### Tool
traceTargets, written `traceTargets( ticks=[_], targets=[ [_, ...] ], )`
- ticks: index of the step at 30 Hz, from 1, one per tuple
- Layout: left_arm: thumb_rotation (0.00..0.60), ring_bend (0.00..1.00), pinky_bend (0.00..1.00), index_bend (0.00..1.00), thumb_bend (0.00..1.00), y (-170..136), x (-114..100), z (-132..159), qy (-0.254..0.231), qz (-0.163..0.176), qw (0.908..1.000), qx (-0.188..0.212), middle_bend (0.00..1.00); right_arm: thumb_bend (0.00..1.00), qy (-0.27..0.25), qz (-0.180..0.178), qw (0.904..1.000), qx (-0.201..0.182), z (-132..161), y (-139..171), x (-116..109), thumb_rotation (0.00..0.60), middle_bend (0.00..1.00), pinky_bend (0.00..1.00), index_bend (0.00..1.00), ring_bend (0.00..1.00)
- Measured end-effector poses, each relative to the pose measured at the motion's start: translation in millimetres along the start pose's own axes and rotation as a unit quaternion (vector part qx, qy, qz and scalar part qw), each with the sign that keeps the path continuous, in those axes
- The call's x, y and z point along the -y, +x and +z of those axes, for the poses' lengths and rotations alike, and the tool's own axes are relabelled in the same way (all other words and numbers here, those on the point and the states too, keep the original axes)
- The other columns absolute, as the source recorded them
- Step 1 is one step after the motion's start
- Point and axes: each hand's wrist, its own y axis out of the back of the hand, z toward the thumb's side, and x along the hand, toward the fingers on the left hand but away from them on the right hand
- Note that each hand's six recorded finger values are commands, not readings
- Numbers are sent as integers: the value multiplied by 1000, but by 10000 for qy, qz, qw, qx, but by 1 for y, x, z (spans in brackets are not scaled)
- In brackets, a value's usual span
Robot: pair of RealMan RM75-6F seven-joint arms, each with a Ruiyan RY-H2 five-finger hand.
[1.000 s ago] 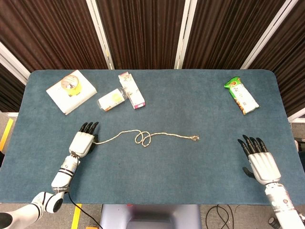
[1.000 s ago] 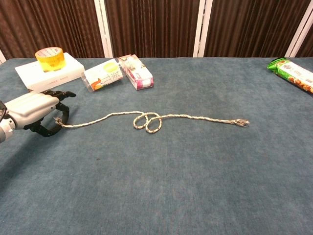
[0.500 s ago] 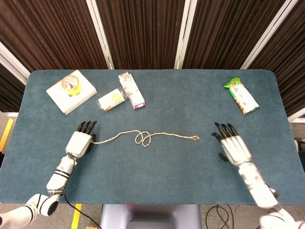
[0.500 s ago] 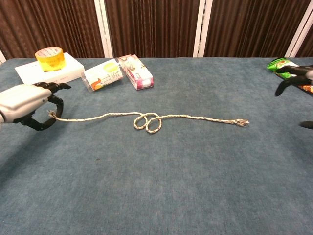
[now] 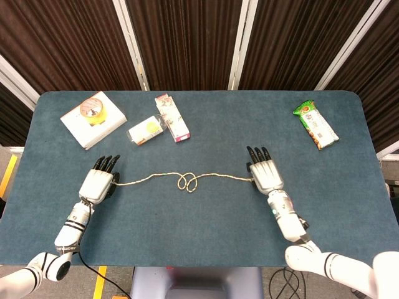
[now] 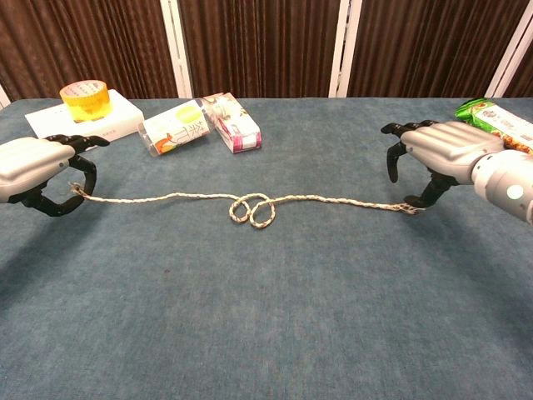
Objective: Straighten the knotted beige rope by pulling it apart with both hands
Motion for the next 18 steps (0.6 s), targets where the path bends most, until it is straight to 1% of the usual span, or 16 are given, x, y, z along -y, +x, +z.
traceTargets(
  ticks=[10,18],
  targets=[
    [600,0,94,552,476,0,1,-5,-49,-47,10000,-37,26,392,183,174,9997,71,8,-9,14,600,0,0,575,0],
    [600,0,94,554,476,1,2,-5,-76,-84,9999,-19,25,411,251,265,9993,102,12,-16,21,600,0,0,602,0]
  ],
)
